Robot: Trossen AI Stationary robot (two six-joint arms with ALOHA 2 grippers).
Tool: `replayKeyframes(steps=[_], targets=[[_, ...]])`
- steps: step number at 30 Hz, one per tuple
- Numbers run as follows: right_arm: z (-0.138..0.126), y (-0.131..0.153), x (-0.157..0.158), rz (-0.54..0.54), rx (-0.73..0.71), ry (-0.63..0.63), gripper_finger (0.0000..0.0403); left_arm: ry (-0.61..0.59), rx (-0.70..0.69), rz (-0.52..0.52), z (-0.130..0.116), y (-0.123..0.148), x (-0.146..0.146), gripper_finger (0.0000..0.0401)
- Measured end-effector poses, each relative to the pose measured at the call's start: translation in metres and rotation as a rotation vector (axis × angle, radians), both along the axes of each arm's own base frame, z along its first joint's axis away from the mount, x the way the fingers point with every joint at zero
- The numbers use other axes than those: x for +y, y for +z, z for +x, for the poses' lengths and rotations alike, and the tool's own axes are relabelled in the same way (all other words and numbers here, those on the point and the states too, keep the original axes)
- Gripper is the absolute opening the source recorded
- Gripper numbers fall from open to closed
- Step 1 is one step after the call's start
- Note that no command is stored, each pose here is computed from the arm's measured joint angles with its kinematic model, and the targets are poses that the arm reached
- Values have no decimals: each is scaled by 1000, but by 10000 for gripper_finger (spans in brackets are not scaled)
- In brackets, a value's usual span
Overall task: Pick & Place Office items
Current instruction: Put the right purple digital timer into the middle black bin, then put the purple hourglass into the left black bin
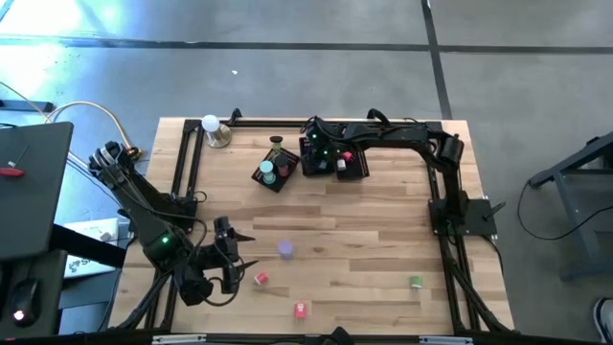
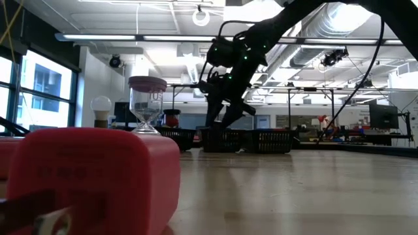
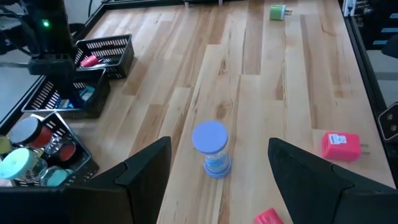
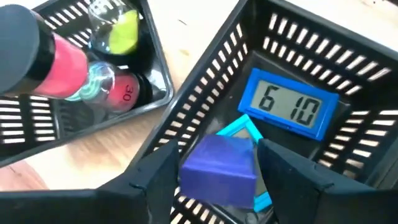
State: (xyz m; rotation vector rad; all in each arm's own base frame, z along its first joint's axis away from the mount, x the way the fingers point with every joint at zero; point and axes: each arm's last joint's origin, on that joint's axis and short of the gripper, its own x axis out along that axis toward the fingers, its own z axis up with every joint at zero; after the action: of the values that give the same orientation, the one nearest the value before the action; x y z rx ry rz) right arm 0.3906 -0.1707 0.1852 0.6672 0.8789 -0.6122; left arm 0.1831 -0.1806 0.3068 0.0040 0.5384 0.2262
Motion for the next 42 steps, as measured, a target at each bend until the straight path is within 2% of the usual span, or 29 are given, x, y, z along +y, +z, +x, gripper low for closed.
replayKeyframes(steps=[15, 22, 29, 42], targets=[[0, 0, 0, -19, 1, 33, 209, 3, 5, -14, 1, -1, -1, 260], [3, 2, 1, 42, -62, 115, 232, 5, 9, -29, 1, -2, -2, 260], [2, 2, -2, -24, -22, -2, 239, 5, 9, -31, 1, -2, -2, 260], [2, 2, -2, -26, -21, 8, 240, 2, 14, -37, 1, -2, -2, 260]])
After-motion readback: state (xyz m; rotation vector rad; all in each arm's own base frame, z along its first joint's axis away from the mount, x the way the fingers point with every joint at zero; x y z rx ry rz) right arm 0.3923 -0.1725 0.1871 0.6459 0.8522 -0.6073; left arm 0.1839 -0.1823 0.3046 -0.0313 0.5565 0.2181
